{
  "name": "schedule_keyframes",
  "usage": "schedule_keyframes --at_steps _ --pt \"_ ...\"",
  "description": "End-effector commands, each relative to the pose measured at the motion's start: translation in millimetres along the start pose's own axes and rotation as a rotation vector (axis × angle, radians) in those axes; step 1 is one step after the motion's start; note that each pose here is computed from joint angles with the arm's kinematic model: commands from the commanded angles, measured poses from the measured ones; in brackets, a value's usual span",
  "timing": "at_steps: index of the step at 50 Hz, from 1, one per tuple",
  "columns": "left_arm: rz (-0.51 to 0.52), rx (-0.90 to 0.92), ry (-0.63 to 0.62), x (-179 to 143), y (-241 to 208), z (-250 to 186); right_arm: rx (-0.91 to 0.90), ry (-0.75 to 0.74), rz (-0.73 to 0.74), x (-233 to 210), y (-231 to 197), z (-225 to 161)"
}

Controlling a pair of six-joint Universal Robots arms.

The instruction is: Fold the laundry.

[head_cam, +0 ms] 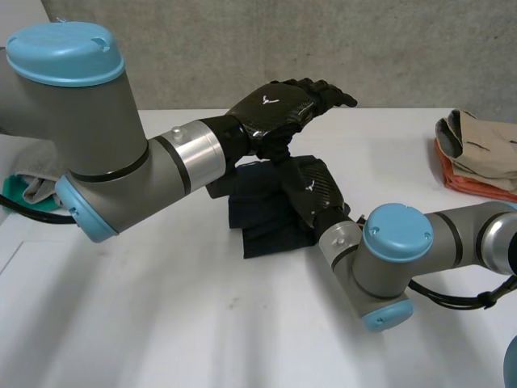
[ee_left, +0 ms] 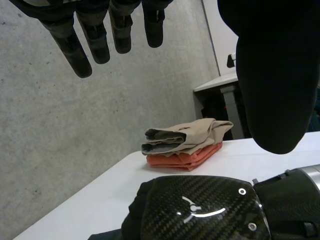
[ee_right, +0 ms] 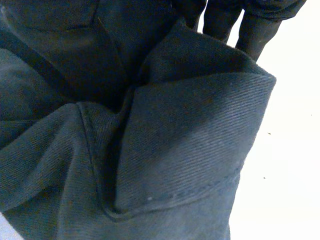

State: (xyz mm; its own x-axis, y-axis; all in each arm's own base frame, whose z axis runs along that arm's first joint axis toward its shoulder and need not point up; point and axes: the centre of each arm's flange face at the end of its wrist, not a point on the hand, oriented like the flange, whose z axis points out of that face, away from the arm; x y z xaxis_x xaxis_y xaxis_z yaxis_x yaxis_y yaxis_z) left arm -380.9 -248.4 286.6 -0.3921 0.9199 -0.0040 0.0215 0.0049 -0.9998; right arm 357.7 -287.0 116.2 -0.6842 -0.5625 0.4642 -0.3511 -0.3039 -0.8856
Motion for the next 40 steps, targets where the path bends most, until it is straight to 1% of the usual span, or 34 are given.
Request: schedule_keyframes --at_steps 1,7,15,23,33,40 --pt "0.004 0.006 0.000 1.3 -3.9 -2.8 -0.086 -0.028 0.036 6.3 -8.2 -9.0" --pt "0.005 0.008 -0.002 1.7 -3.8 -4.6 -0.224 -0.053 0.074 21.5 -0.8 -27.4" --pt "0.003 0.003 -0.002 2.6 0.8 -4.9 -0.289 -0.091 0.081 14.2 8.9 -45.4" --pt "0.007 0.009 -0.002 2.0 1.3 -4.0 -0.277 -0.088 0.080 12.0 11.1 -40.8" --pt "0.011 0.014 -0.002 1.2 0.9 -3.7 -0.209 -0.059 0.059 11.8 14.7 -24.2" --pt "0.008 0.010 -0.002 1.2 2.1 -3.7 -0.205 -0.059 0.057 9.2 22.1 -16.5"
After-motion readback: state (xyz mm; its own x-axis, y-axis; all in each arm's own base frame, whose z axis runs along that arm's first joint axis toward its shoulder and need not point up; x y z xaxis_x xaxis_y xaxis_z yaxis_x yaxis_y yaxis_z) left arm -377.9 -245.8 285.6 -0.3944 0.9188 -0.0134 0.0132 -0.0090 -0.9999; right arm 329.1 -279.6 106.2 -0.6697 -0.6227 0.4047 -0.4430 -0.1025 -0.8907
